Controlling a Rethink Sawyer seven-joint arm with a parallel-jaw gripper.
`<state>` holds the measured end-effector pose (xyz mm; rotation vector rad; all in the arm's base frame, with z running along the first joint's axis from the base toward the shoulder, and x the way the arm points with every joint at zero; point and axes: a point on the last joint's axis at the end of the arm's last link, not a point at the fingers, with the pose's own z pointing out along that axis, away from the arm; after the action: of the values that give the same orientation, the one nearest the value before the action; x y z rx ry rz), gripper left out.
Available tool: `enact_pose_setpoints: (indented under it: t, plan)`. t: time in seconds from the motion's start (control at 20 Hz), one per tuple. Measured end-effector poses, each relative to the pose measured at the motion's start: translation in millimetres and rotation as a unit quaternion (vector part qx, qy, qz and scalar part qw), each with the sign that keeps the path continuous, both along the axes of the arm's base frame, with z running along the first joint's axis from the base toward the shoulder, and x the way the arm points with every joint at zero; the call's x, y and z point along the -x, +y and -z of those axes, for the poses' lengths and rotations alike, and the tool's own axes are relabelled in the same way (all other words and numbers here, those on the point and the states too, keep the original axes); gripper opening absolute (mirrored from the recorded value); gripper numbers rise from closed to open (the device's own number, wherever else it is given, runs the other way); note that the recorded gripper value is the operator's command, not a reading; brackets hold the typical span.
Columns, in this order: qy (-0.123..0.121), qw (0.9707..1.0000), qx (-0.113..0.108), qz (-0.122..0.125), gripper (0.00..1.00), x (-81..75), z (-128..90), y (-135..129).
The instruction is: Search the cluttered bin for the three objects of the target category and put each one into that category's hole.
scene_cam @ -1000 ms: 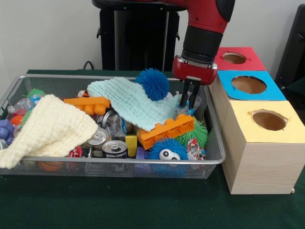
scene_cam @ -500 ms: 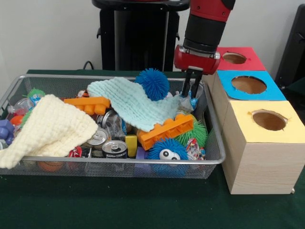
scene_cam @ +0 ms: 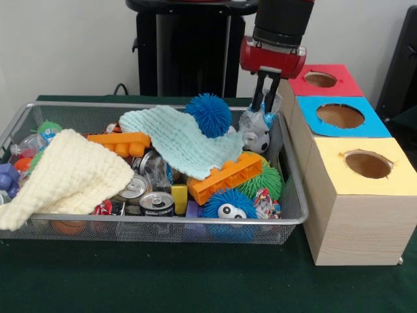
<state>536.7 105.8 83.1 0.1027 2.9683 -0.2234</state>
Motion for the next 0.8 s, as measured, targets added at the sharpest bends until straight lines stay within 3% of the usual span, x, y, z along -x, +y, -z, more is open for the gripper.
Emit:
enact_pose_setpoints:
  t: [0.4, 0.8]
  plan:
    - [0.022, 0.9997, -0.003, -0.007, 0.00, 7.6, -38.3, 14.7]
    - [0.040, 0.9991, -0.007, -0.016, 0.00, 14.3, -62.9, 32.6]
